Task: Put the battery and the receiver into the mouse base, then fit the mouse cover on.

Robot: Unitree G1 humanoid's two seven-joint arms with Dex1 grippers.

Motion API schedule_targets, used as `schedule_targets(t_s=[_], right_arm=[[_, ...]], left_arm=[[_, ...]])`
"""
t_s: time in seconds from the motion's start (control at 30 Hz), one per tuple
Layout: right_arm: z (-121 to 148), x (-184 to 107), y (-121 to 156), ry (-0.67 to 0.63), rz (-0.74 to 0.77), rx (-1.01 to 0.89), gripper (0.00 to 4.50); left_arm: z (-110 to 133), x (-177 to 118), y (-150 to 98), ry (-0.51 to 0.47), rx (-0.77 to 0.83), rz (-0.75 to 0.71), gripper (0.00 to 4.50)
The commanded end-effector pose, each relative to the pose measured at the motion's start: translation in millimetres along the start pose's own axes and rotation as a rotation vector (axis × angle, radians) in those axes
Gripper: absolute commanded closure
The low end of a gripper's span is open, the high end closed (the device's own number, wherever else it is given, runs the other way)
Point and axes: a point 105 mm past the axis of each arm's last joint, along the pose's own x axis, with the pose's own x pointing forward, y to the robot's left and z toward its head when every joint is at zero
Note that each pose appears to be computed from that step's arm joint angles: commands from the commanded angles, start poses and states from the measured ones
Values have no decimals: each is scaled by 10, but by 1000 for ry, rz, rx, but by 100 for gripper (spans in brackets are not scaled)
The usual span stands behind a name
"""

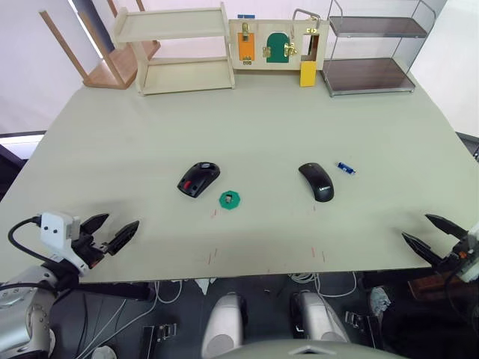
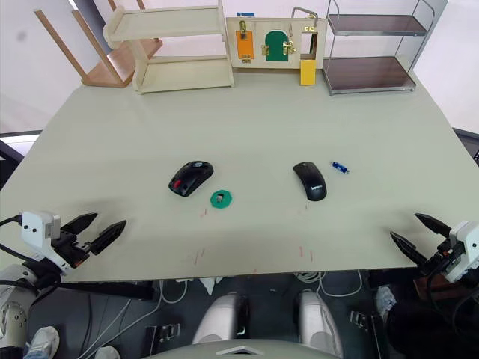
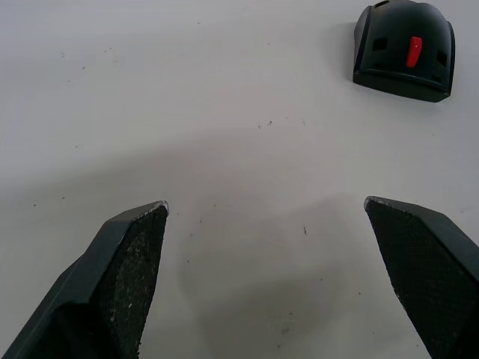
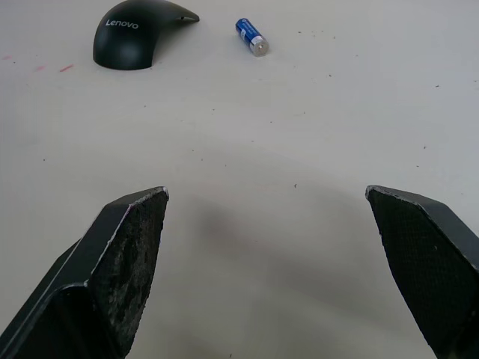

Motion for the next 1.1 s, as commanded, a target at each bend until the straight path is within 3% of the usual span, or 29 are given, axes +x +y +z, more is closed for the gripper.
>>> schedule_targets(t_s=[0.03, 0.57, 0.9, 1.1], right_arm=[[100, -93, -94, -16, -10, -30, 5], [214, 54, -76, -58, 40, -72, 5], [496, 241, 402, -191, 369, -25, 5], [668, 331, 574, -262, 473, -51, 5]], left_arm=[[140, -31, -1, -30, 36, -23, 0], [244, 1, -25, -50, 50, -70, 0], [664, 356, -375, -125, 157, -218, 0], [886, 565, -542, -160, 127, -248, 0]])
